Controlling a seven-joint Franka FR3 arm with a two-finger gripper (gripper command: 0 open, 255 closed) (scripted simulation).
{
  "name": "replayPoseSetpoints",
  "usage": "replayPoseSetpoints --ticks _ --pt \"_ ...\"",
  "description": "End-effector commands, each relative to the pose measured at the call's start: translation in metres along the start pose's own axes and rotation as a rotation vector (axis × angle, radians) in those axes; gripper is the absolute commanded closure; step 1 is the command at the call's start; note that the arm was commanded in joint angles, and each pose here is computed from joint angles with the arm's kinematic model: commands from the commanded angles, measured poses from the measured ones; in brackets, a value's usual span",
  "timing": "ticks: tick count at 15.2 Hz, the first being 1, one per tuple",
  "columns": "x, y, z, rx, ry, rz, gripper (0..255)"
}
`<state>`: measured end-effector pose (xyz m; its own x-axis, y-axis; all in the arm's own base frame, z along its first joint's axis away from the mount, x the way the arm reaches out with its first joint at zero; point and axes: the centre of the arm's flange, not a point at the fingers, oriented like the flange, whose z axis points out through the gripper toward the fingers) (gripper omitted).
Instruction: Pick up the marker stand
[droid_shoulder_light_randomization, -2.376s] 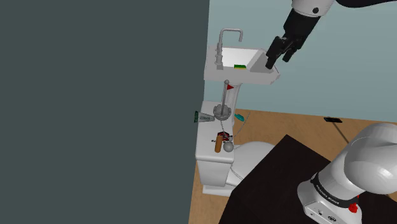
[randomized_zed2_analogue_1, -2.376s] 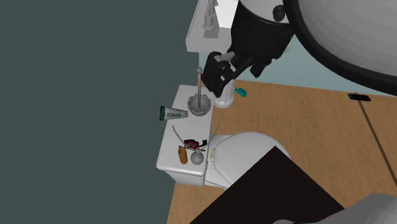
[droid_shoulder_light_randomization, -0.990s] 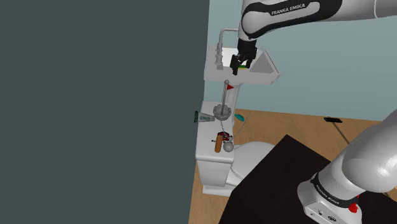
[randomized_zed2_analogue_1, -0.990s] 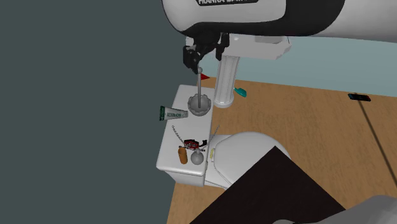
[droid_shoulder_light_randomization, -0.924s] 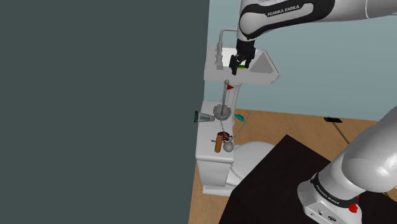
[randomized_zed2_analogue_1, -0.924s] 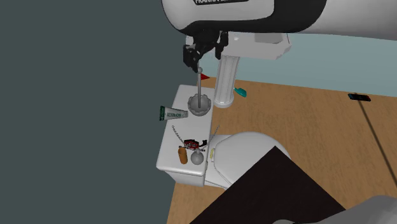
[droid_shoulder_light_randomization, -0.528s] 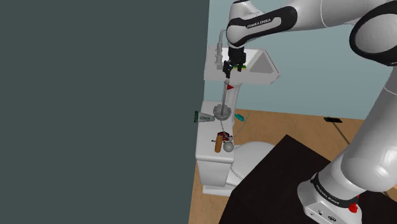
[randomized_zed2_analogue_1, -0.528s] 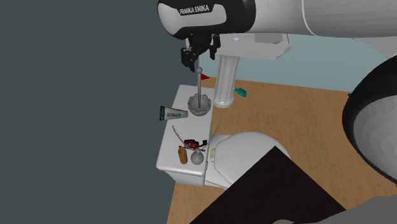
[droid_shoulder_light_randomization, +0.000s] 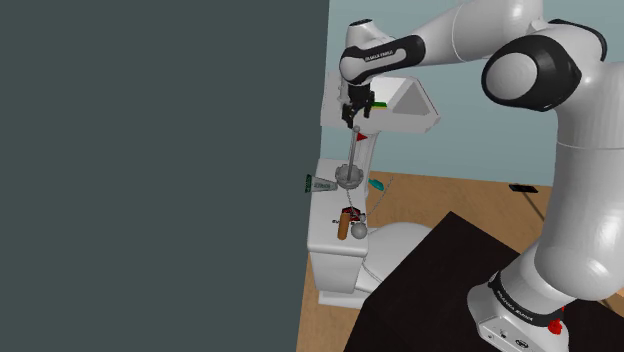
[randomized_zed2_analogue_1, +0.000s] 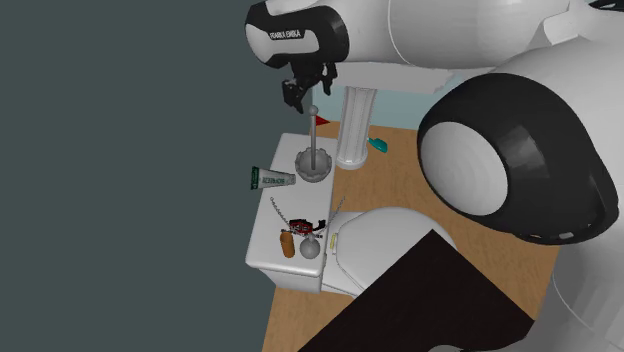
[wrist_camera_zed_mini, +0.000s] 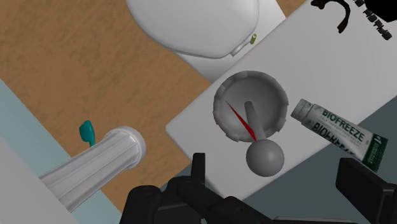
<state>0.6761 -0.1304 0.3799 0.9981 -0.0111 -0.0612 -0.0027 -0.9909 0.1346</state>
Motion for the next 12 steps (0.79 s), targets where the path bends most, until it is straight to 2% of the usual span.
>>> replayPoseSetpoints --ticks 1,7,8,12 --pt "0.003 -0.001 0.011 -0.001 0.000 -0.001 0" --pt "0.005 -0.004 0.035 -0.001 0.000 -0.001 0" --pt "0.006 -0.004 0.035 -0.001 0.000 -0.001 255" --pt "0.006 -0.004 0.035 -0.001 0.000 -0.001 255"
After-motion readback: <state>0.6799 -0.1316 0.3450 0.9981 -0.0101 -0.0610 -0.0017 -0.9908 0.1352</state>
